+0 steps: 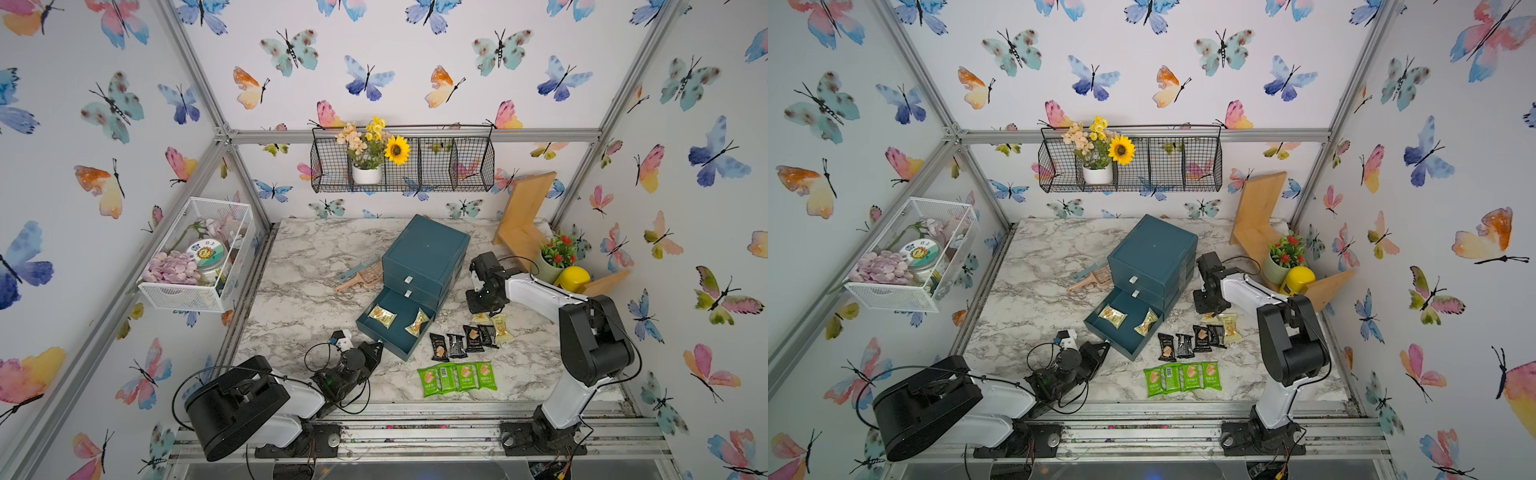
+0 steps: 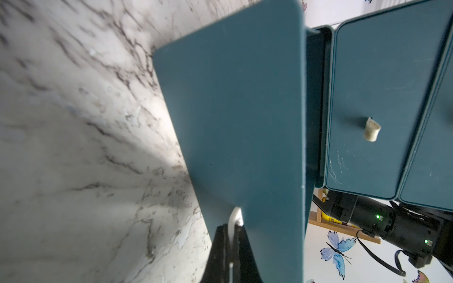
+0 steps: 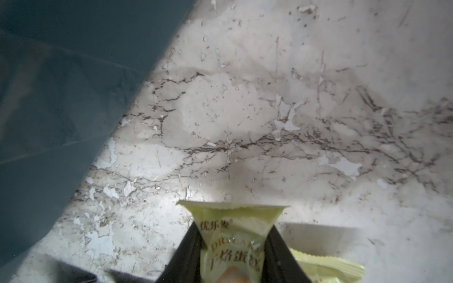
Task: Take the cookies out of the drawer
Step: Place the cookie at the center of the board.
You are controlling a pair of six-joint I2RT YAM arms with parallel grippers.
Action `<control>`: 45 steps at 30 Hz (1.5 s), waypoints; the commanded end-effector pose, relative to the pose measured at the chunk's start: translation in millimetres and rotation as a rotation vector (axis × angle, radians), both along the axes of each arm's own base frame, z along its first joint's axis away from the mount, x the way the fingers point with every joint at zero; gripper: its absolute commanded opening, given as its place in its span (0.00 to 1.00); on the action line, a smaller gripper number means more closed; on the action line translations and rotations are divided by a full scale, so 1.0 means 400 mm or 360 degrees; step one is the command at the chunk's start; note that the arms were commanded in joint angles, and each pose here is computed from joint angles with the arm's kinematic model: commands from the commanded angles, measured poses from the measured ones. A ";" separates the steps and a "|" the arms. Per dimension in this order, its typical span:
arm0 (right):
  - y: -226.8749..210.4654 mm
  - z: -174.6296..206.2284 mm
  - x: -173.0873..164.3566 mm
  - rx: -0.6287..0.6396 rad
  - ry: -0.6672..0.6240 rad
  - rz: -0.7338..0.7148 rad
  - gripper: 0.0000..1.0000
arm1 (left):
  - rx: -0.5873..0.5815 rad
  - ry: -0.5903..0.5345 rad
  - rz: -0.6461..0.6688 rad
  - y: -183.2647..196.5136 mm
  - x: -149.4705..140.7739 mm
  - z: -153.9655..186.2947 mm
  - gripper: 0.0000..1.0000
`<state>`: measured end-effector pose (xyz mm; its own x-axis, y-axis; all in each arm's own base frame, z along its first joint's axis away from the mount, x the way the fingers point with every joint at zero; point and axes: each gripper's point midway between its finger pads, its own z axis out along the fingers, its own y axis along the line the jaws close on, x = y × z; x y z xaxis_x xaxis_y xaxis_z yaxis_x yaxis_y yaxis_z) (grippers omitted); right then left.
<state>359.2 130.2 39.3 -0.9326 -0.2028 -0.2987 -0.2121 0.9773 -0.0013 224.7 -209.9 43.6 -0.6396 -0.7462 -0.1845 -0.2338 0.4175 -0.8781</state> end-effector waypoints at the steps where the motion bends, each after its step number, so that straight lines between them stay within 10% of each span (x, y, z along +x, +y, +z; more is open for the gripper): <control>1: -0.008 -0.012 0.025 -0.0022 -0.0025 -0.0004 0.20 | 0.0108 0.0062 -0.0004 0.023 -0.017 -0.041 0.00; 19: -0.030 0.014 0.015 -0.0008 -0.0063 -0.0039 0.55 | 0.0105 0.0063 -0.0005 0.019 -0.014 -0.042 0.00; 32: 0.003 0.244 -0.080 0.0225 -0.0323 -0.0038 0.57 | 0.0112 0.0070 -0.0002 0.019 -0.014 -0.046 0.00; 45: 0.258 0.451 -0.228 0.0503 -0.0634 0.0321 0.57 | 0.0101 0.0077 -0.0015 0.010 -0.012 -0.048 0.00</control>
<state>275.5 217.0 205.6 -0.7072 -0.2208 -0.6717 -0.4323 0.8868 0.1637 225.7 -211.1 42.4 -0.6393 -0.7467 -0.1838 -0.2330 0.4159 -0.8791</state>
